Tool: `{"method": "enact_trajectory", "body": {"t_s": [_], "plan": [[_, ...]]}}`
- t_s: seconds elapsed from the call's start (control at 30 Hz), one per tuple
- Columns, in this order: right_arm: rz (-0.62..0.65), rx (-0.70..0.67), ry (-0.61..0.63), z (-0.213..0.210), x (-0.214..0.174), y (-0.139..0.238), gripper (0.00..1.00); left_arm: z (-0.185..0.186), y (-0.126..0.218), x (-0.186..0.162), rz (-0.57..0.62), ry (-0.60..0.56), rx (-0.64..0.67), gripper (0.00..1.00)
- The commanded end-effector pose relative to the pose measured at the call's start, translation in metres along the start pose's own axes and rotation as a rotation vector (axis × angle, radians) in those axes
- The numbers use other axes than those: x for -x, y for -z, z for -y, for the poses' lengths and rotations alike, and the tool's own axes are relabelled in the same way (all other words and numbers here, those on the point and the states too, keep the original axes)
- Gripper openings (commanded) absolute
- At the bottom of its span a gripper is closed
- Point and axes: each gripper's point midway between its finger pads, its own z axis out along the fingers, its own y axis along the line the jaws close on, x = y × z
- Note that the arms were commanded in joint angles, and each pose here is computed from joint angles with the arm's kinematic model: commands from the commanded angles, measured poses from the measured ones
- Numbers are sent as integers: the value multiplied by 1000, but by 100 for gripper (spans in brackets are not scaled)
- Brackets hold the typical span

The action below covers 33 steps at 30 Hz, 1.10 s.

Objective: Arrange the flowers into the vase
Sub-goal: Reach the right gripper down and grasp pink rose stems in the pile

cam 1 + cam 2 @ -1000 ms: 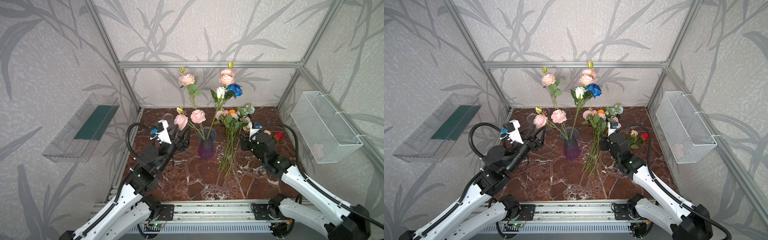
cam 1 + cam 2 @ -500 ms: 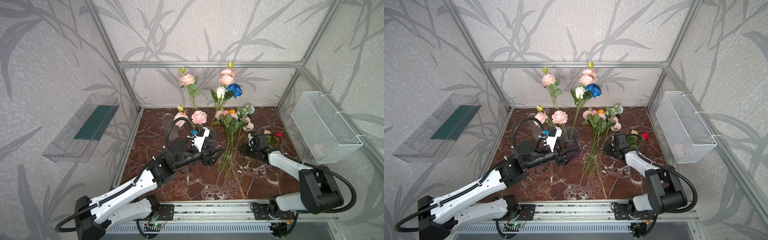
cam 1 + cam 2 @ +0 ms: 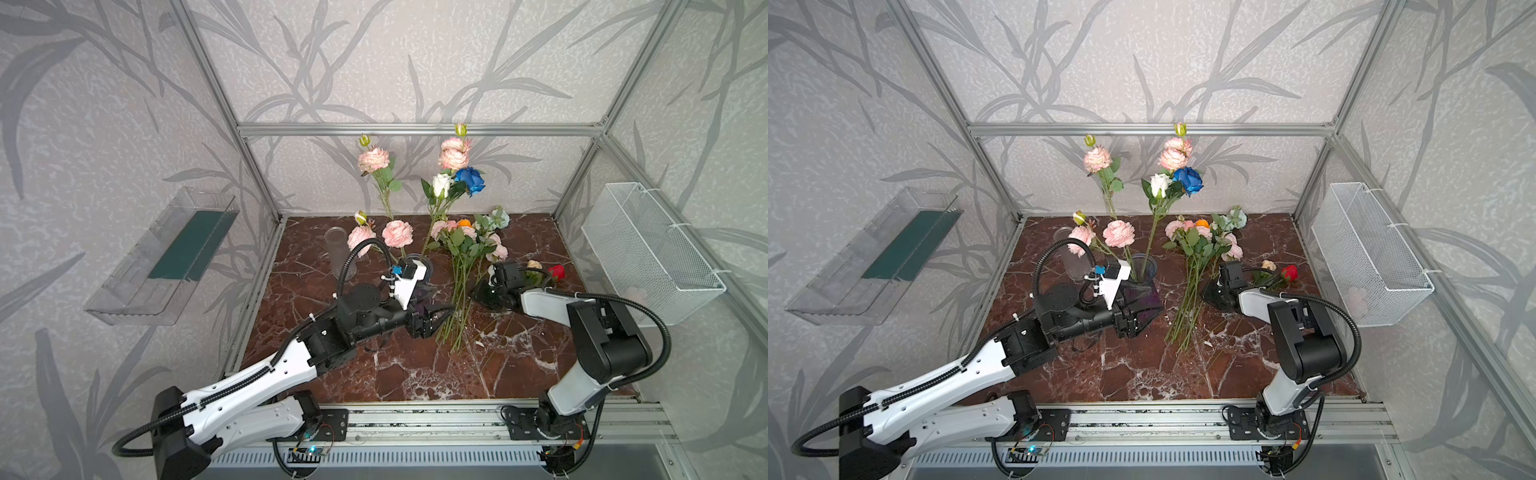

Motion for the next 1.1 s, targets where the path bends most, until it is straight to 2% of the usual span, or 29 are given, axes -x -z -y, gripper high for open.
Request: {"method": "enact_trajectory", "body": {"t_s": [0.0, 0.3, 0.37, 0.6, 0.83, 1.07], "plan": [[30, 46, -30, -13, 15, -4, 26, 6, 5, 17, 41, -36, 0, 77], [43, 46, -48, -7, 14, -4, 6, 2, 7, 17, 49, -40, 29, 77], [82, 66, -27, -16, 20, 10, 3, -1, 7, 18, 56, -40, 43, 77], [204, 41, 44, -21, 30, 58, 1, -14, 16, 26, 100, -54, 134, 78], [319, -9, 117, -15, 32, 104, 0, -31, 28, 35, 149, -77, 244, 87], [447, 12, 205, -23, 39, 142, 0, -38, 43, 45, 203, -103, 309, 87]]}}
